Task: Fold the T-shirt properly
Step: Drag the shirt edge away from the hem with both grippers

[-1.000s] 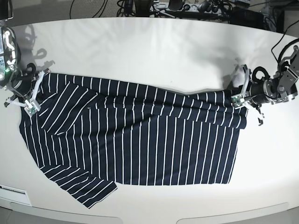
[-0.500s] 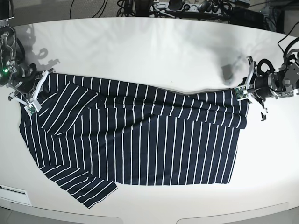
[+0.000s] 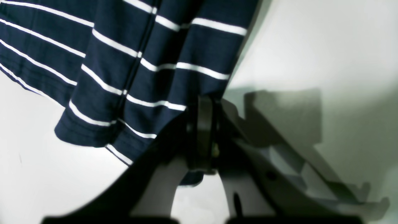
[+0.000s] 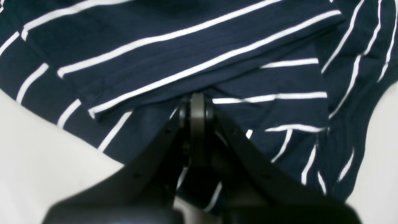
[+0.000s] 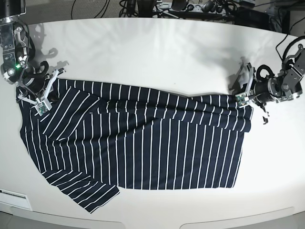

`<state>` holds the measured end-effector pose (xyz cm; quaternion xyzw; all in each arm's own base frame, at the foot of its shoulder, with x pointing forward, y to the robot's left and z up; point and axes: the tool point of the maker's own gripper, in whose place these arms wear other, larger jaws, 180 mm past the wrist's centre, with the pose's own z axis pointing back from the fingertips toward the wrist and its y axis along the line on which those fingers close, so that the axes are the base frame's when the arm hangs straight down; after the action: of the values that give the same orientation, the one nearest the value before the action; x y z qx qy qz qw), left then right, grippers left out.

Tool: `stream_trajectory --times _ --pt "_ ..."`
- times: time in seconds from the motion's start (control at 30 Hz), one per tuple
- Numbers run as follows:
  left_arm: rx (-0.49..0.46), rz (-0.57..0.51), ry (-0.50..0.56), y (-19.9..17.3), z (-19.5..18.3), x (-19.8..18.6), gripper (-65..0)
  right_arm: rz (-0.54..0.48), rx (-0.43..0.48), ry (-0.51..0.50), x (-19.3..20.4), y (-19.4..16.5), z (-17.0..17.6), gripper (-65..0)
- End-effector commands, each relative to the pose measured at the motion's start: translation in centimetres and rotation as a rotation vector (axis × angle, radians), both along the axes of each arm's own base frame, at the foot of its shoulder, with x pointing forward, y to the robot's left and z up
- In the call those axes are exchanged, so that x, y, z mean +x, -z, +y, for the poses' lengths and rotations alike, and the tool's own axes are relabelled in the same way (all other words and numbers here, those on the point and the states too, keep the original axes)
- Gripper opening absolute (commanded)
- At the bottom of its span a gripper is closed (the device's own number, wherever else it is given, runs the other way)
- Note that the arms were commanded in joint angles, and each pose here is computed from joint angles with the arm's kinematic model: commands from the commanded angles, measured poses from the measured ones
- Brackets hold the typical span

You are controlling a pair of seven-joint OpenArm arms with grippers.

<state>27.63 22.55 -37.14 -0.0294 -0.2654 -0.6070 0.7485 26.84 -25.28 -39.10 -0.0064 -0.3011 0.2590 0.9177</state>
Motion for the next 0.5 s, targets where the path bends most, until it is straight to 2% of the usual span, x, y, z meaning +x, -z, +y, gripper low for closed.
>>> stream_trajectory --times 0.0,0.17,0.47 --pt "0.046 0.027 0.013 -0.1 1.3 -0.5 -65.0 0.017 -0.049 -0.001 -0.2 -0.4 -1.4 -65.0" --pt "0.042 0.109 0.022 -0.5 1.6 -2.2 -65.0 0.098 -0.068 -0.008 -2.6 0.3 -2.7 -65.0" --pt "0.069 0.192 0.136 -1.1 0.9 -7.8 -65.0 0.178 -0.086 -0.049 -6.2 0.6 -3.1 -65.0"
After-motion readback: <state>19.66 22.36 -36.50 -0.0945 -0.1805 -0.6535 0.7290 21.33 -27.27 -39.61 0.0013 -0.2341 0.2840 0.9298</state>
